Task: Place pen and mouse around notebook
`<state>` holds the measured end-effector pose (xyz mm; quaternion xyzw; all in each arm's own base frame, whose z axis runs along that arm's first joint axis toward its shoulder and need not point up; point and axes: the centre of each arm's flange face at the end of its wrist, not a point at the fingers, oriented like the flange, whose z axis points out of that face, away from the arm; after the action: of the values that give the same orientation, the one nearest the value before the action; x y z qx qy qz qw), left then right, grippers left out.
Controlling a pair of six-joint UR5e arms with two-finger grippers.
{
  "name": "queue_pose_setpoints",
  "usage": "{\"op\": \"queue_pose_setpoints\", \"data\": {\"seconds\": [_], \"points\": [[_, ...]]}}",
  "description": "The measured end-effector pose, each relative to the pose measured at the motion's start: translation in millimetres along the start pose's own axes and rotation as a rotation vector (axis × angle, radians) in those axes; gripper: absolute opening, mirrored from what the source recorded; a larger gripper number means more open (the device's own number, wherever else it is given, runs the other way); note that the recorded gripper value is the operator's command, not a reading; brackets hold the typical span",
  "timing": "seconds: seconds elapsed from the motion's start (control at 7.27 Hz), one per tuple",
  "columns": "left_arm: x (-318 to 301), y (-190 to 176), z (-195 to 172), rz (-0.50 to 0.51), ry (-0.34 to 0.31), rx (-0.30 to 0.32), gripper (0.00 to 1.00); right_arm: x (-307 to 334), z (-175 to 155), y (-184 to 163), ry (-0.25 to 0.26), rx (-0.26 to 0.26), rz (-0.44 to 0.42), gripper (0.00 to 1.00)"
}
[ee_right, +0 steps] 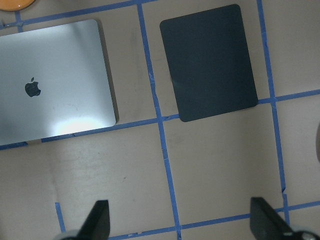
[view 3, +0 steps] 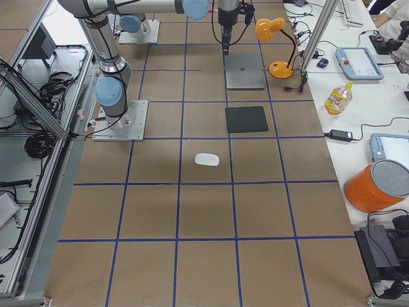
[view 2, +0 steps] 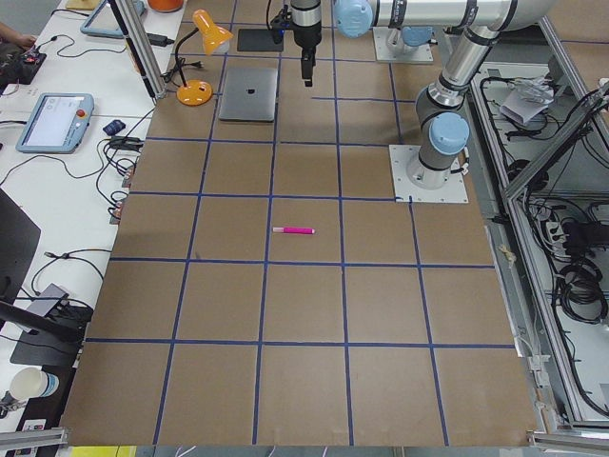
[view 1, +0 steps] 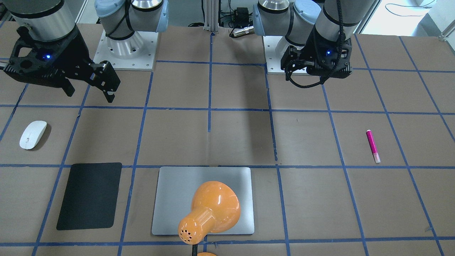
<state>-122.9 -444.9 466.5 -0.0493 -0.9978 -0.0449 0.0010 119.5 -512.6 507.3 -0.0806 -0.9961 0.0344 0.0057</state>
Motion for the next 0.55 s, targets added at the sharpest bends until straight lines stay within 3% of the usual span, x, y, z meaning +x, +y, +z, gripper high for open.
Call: {"op": "queue_pose_setpoints", "data": {"seconds": [0.55], "points": [[-0.5, 1.0, -1.8, 0.001, -0.009, 0.003, 1.0, 0.1, -0.1, -0.4, 0.001, 0.0, 0.0, 1.0]]}}
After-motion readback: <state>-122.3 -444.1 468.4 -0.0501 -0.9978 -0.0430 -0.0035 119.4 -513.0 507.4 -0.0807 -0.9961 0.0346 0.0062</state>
